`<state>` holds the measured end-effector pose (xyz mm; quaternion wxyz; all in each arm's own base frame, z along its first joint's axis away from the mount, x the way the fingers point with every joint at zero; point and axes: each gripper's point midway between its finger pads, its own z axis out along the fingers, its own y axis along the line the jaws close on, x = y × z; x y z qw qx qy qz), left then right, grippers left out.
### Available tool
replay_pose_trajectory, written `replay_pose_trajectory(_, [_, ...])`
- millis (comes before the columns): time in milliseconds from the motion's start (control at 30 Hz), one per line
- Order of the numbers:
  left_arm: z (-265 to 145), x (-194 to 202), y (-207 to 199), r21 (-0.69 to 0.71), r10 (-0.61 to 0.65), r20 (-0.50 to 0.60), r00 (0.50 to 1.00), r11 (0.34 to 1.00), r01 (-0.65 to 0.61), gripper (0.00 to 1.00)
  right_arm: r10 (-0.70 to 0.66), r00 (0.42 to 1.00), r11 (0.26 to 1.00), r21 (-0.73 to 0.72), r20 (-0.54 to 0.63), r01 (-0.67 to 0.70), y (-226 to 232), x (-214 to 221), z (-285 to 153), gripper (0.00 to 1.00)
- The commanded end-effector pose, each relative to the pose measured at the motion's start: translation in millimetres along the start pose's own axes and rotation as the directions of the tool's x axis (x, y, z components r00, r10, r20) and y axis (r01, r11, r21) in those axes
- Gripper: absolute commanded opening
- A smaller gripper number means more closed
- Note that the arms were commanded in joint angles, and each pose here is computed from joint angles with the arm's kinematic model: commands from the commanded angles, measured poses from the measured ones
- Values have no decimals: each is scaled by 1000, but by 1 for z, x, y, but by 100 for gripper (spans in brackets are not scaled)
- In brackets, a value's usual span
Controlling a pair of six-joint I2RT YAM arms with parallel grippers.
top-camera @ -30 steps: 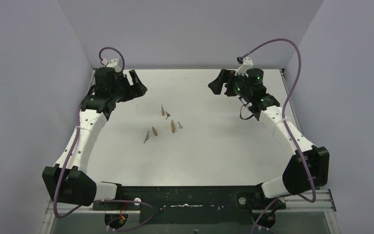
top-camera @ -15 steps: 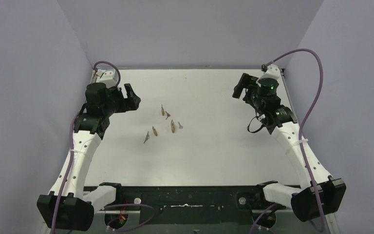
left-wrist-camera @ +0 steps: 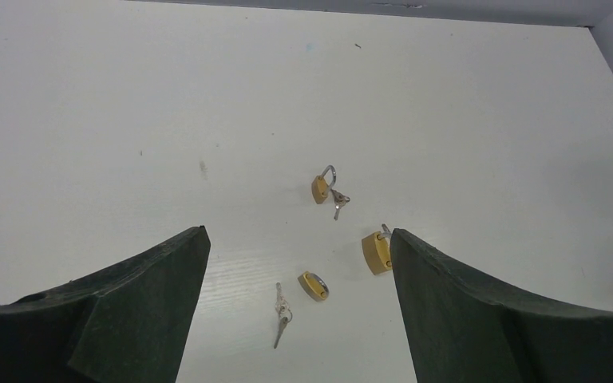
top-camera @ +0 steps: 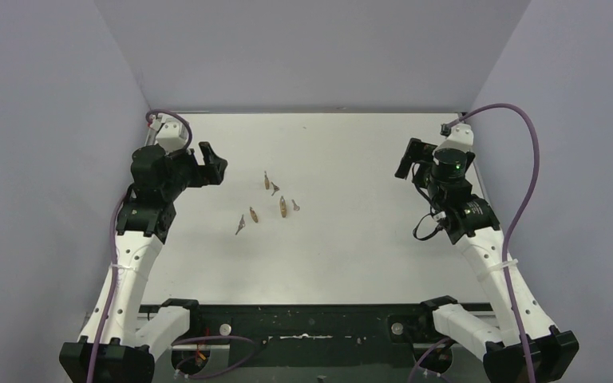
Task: Lock with the key
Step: Reset both arms
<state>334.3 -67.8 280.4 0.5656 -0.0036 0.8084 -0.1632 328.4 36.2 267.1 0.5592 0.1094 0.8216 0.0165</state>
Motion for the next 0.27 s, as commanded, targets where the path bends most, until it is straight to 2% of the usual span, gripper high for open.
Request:
replay_pose_trajectory(0, [-6,-23,-6,29,34,88,996,999,-36,82,-16,999,1000,-7,42,16,-2,-10,-5,100])
replay_pose_trajectory(233, [-10,-22,-5,29,32,88,996,999,-34,82,-24,999,999,-32,35,25,2,-8,-6,100])
